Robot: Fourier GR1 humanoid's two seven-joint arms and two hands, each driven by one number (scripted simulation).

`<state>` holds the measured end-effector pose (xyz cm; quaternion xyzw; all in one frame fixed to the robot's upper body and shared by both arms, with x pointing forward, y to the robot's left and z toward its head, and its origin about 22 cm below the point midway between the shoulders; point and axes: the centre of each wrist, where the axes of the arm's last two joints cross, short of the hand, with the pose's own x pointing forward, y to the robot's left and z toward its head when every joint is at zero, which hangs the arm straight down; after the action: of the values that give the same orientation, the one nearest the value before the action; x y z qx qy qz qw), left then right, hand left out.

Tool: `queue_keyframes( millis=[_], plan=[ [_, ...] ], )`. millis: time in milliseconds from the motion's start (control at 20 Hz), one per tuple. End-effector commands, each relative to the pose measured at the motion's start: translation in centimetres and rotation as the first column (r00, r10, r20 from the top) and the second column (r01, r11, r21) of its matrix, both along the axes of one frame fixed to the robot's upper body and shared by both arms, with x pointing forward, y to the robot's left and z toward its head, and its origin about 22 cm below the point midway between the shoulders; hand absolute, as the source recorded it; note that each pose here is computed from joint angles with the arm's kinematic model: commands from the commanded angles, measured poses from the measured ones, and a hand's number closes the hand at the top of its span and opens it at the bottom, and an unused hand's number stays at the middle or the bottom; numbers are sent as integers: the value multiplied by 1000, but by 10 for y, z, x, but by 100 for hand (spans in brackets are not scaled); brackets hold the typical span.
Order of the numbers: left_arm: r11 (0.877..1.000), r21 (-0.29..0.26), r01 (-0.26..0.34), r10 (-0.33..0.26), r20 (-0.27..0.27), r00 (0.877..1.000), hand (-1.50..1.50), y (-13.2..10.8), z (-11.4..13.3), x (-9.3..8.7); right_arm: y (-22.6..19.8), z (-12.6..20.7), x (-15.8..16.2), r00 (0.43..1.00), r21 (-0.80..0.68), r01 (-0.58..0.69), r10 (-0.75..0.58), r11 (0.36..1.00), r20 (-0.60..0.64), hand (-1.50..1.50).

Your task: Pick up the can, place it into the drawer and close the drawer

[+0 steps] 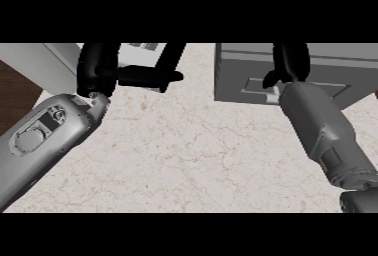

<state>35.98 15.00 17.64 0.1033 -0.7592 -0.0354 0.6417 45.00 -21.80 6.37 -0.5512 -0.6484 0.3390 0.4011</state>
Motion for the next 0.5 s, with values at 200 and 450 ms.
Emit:
queue_keyframes(
  millis=[200,450],
  plan=[
    [1000,-3,12,-12,-9,1000,-150,9,-10,-5,26,38,15,994,185,-98,86,978,73,-150],
    [1000,3,6,-6,-2,1000,-150,7,-15,-8,44,33,13,985,371,-170,143,913,100,-150]
  ],
)
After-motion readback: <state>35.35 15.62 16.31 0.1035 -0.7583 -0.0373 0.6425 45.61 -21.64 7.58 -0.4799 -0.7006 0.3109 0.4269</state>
